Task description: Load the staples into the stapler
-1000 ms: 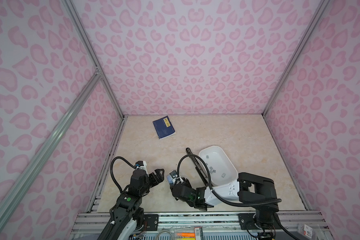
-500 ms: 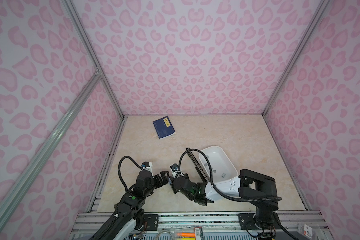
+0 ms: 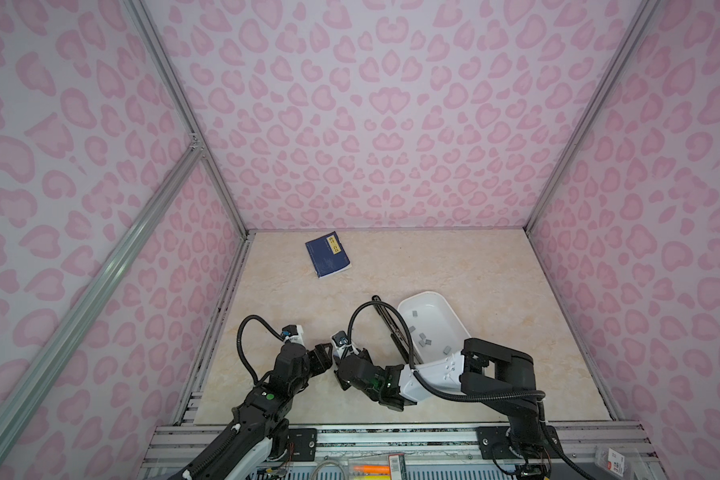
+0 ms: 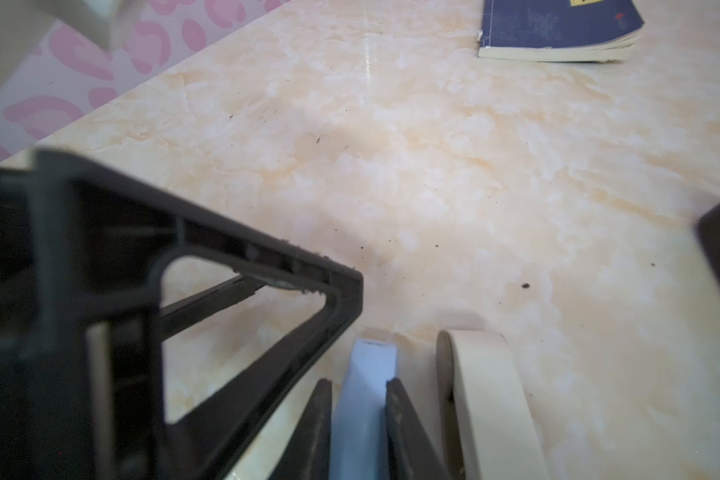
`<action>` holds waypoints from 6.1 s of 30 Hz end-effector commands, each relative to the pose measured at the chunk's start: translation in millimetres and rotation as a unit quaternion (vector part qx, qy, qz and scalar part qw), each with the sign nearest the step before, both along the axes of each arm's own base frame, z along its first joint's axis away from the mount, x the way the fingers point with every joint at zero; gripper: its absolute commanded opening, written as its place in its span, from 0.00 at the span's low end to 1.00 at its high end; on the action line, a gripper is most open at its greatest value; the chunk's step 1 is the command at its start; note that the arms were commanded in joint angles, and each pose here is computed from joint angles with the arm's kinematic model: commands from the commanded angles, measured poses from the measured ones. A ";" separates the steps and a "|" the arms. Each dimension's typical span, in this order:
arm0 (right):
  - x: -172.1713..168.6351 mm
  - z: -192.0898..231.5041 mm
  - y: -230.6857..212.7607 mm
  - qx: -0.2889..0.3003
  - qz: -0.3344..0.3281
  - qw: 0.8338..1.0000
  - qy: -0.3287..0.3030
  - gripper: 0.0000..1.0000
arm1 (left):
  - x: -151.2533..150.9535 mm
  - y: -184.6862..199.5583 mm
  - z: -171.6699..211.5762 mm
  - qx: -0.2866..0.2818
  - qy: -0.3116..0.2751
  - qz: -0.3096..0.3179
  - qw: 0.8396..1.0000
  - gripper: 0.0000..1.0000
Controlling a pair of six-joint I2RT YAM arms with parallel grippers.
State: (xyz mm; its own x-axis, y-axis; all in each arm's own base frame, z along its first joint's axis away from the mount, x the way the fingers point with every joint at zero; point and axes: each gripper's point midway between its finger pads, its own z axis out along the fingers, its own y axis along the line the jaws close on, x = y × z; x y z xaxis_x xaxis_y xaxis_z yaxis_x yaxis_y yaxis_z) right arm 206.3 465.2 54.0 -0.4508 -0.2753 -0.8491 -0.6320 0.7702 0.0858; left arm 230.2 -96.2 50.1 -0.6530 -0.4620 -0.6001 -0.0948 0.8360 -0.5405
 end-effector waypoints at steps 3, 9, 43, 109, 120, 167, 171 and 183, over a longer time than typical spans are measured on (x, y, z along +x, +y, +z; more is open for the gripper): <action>-2.3 -15.5 -5.8 -0.036 -0.006 0.999 0.001 0.24 | 8.8 7.5 13.2 0.004 -0.015 0.030 0.999 0.71; -3.6 -25.6 -11.9 -0.055 -0.016 0.998 -0.004 0.24 | 10.0 9.3 22.1 0.002 -0.023 0.037 0.999 0.72; -22.5 -129.0 -41.9 -0.063 -0.031 0.997 0.044 0.02 | 7.1 8.7 22.4 -0.015 -0.030 0.039 0.999 0.72; 27.1 48.9 -43.8 -0.038 -0.073 0.994 -0.072 0.60 | 36.3 5.4 84.4 0.019 -0.055 0.013 0.998 0.74; 14.9 21.8 -163.5 -0.120 -0.110 0.986 -0.022 0.58 | 38.1 -73.8 116.5 -0.011 -0.080 -0.126 0.989 0.79; 10.5 -29.5 -184.2 -0.115 -0.107 0.987 0.042 0.22 | 80.7 -140.1 55.1 -0.011 0.041 -0.097 0.994 0.81; 11.6 -30.6 -185.8 -0.109 -0.117 0.986 0.043 0.20 | 86.5 -152.2 52.2 -0.021 0.049 -0.114 0.992 0.81; 19.7 -36.4 -191.0 -0.024 -0.138 0.984 0.113 0.12 | 98.8 -172.8 11.9 -0.045 0.125 -0.100 0.986 0.83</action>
